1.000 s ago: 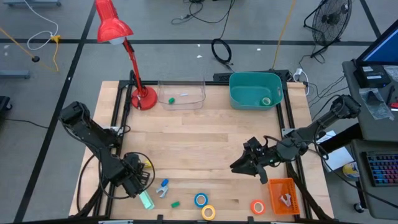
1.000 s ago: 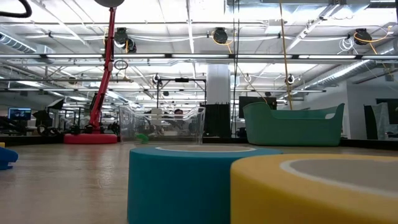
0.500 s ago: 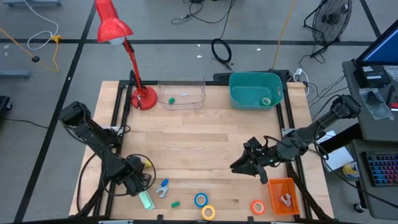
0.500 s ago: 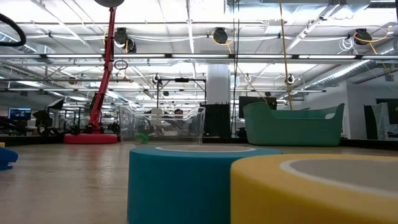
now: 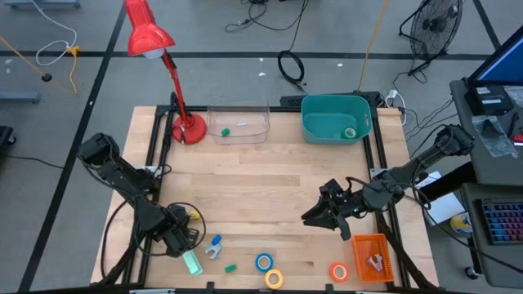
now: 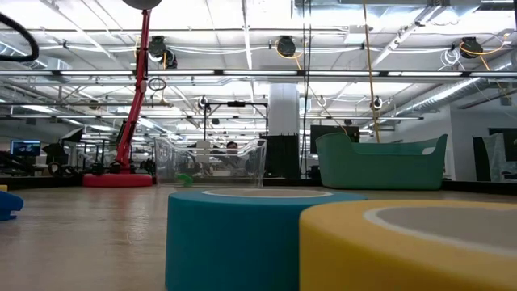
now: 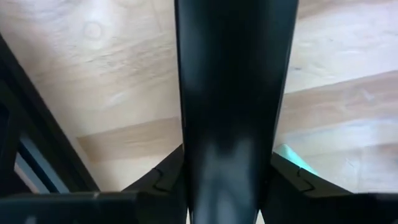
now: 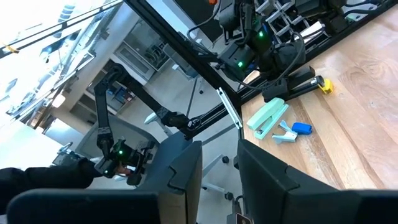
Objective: Pick and place Stapler, Stapler remover, tape
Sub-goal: Put the big black stapler into the transparent bin, then put the orange tape into the blue bin
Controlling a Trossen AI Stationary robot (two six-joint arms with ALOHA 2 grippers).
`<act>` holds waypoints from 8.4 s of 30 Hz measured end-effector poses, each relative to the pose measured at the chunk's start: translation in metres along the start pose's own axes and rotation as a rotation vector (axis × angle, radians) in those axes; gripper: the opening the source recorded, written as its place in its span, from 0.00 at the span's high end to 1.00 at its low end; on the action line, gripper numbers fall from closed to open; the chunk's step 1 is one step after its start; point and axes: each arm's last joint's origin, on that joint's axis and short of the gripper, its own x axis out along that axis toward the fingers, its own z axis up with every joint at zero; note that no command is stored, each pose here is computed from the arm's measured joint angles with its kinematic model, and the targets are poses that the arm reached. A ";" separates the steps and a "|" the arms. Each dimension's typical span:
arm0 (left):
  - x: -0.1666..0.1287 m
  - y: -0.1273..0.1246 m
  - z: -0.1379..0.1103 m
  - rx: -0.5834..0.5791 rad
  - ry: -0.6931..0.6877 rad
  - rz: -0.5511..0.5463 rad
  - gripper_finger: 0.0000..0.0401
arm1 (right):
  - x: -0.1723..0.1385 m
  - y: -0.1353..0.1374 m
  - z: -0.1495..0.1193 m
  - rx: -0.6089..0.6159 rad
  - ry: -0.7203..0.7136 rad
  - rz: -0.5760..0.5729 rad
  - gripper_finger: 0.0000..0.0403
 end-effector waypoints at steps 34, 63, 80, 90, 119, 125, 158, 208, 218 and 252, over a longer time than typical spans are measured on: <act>-0.102 0.004 0.135 -0.082 -0.332 -0.505 0.62 | 0.001 -0.002 0.001 0.003 0.029 0.021 0.76; -0.198 0.023 0.329 -0.007 -0.639 -0.799 0.63 | 0.002 -0.009 0.010 0.083 -0.117 -0.100 0.76; -0.197 -0.020 0.405 0.220 -0.386 -0.423 0.63 | 0.002 -0.011 0.012 0.098 -0.133 -0.108 0.76; -0.182 -0.029 0.411 0.456 -0.409 -0.312 0.63 | 0.002 -0.011 0.012 0.113 -0.131 -0.106 0.76; -0.132 -0.070 0.407 0.982 -0.313 -0.069 0.63 | 0.001 -0.015 0.016 0.136 -0.277 -0.225 0.76; -0.128 -0.069 0.410 0.998 -0.313 -0.060 0.63 | 0.001 -0.016 0.016 0.136 -0.297 -0.241 0.76; -0.112 -0.074 0.422 0.990 -0.294 -0.127 0.63 | 0.000 -0.016 0.017 0.147 -0.338 -0.267 0.76; -0.260 -0.090 0.277 0.830 -0.569 -0.548 0.50 | 0.000 -0.008 0.009 0.134 -0.255 -0.196 0.76; -0.239 -0.146 0.152 0.790 -0.523 -0.560 0.54 | -0.009 0.016 -0.019 0.126 -0.048 -0.038 0.76; -0.153 -0.208 -0.023 0.529 -0.535 -0.818 0.54 | -0.017 0.001 -0.186 0.141 0.807 -0.395 0.88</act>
